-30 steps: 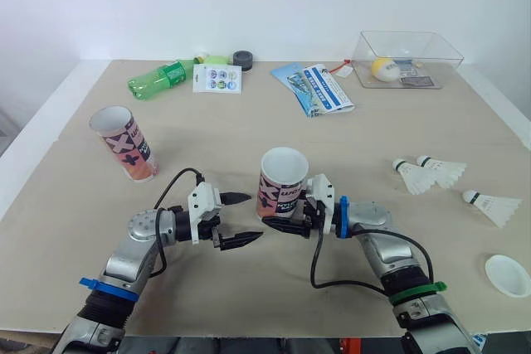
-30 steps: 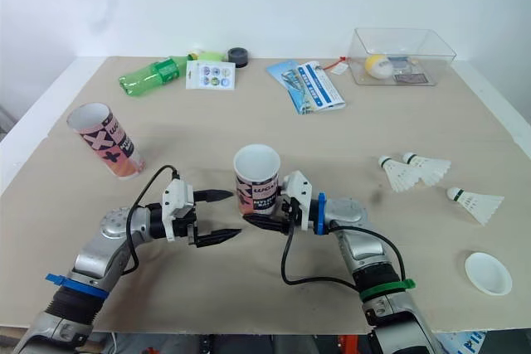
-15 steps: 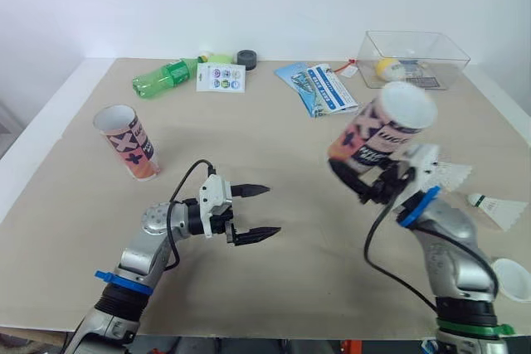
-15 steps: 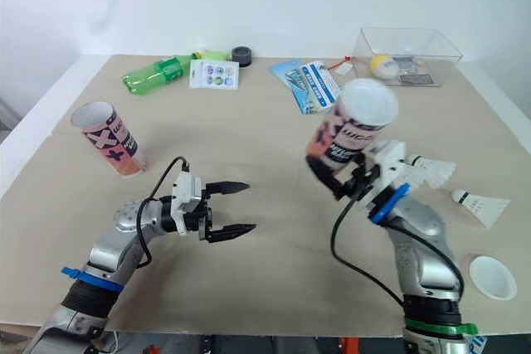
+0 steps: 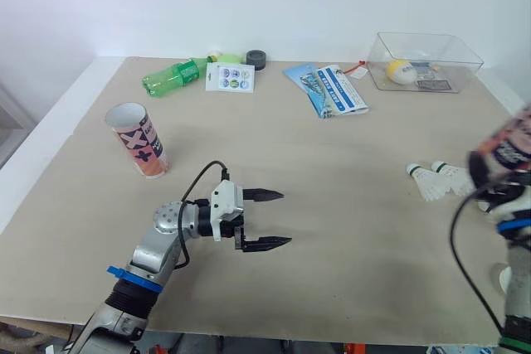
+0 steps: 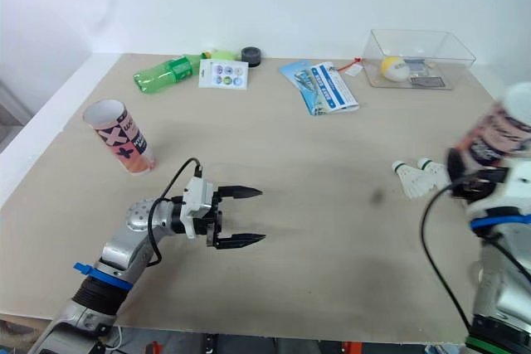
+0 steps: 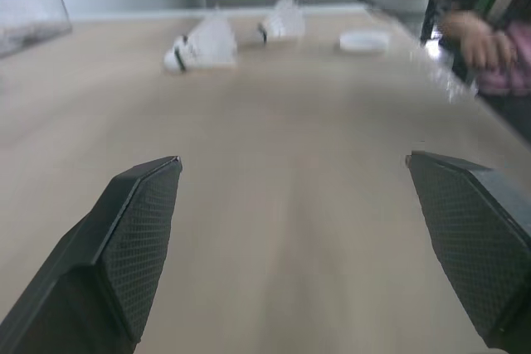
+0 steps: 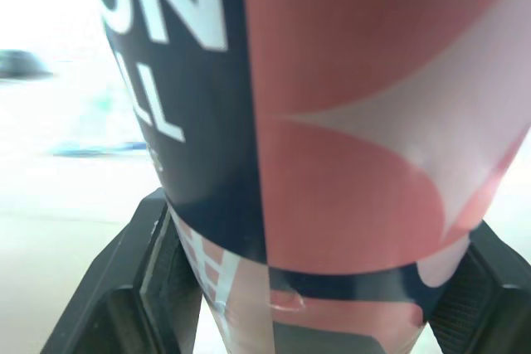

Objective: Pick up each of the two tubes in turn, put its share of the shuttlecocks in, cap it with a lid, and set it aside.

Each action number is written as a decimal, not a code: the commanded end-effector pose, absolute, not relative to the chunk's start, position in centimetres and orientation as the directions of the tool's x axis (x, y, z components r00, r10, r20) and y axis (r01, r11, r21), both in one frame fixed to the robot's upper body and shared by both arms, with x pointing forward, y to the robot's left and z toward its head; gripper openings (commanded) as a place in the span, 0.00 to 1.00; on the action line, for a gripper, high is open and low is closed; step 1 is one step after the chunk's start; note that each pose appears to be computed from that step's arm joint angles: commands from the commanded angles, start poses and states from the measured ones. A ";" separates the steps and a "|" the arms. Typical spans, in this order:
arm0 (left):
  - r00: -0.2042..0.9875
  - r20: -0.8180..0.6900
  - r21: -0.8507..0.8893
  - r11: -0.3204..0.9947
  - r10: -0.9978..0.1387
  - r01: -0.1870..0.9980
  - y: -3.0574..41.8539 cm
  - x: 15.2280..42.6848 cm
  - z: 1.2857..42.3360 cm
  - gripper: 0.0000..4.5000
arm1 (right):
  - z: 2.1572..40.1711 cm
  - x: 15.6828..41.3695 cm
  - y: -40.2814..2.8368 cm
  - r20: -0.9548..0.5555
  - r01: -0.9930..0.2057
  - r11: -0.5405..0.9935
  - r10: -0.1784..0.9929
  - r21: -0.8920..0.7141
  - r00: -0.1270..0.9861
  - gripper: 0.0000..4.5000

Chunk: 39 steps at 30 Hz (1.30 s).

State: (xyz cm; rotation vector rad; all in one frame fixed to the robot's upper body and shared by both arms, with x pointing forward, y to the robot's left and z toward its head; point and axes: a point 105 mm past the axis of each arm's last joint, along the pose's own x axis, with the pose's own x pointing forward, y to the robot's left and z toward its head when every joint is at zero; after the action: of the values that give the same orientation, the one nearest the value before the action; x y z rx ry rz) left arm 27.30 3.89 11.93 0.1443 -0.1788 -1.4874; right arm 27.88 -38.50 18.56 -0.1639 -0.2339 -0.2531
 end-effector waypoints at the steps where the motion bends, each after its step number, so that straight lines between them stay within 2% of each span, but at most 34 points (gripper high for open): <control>1: 0.049 0.049 0.259 0.060 -0.998 0.964 3.5 27.3 13.0 1.00 | 20.5 25.9 -40.7 0.331 0.390 0.910 -0.327 -0.141 0.885 0.70; 5: 0.010 0.038 0.275 0.020 -0.999 0.961 3.4 27.4 13.6 1.00 | 20.0 21.9 -43.9 0.338 0.561 0.820 -0.500 -0.109 0.797 0.70; 12: -0.054 0.028 0.274 -0.044 -0.998 0.961 2.7 27.4 14.4 1.00 | 16.6 17.9 -47.4 0.247 0.727 0.687 -0.705 0.005 0.665 0.70; 21: -0.092 0.028 0.263 -0.082 -0.995 0.961 2.1 26.8 14.6 1.00 | 12.1 19.2 -49.4 0.093 0.732 0.673 -0.739 0.107 0.667 0.70; 27: -0.135 0.016 0.284 -0.125 -0.991 0.951 1.9 26.0 14.7 1.00 | 11.5 20.5 -50.2 0.061 0.718 0.684 -0.728 0.128 0.683 0.70; 31: -0.123 0.020 0.286 -0.112 -0.992 0.952 1.7 26.2 14.7 1.00 | 11.2 20.8 -50.6 0.041 0.722 0.682 -0.729 0.117 0.683 0.70; 33: -0.117 0.021 0.288 -0.106 -0.993 0.952 1.7 26.2 14.7 1.00 | 10.9 20.9 -50.6 0.026 0.716 0.684 -0.726 0.141 0.688 0.90; 34: -0.114 0.021 0.287 -0.104 -0.993 0.952 1.7 26.2 14.7 1.00 | 10.9 21.0 -50.5 0.027 0.706 0.697 -0.714 0.127 0.700 0.97; 39: -0.110 0.020 0.283 -0.100 -0.994 0.954 1.6 26.1 14.5 1.00 | 11.1 20.9 -50.2 0.035 0.690 0.717 -0.696 0.095 0.718 0.99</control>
State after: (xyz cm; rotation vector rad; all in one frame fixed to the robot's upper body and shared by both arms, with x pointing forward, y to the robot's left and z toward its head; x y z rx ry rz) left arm 26.61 1.90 13.81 0.1773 -0.2109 -1.6544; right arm 21.18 -49.80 8.93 0.1352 -0.0189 -0.7794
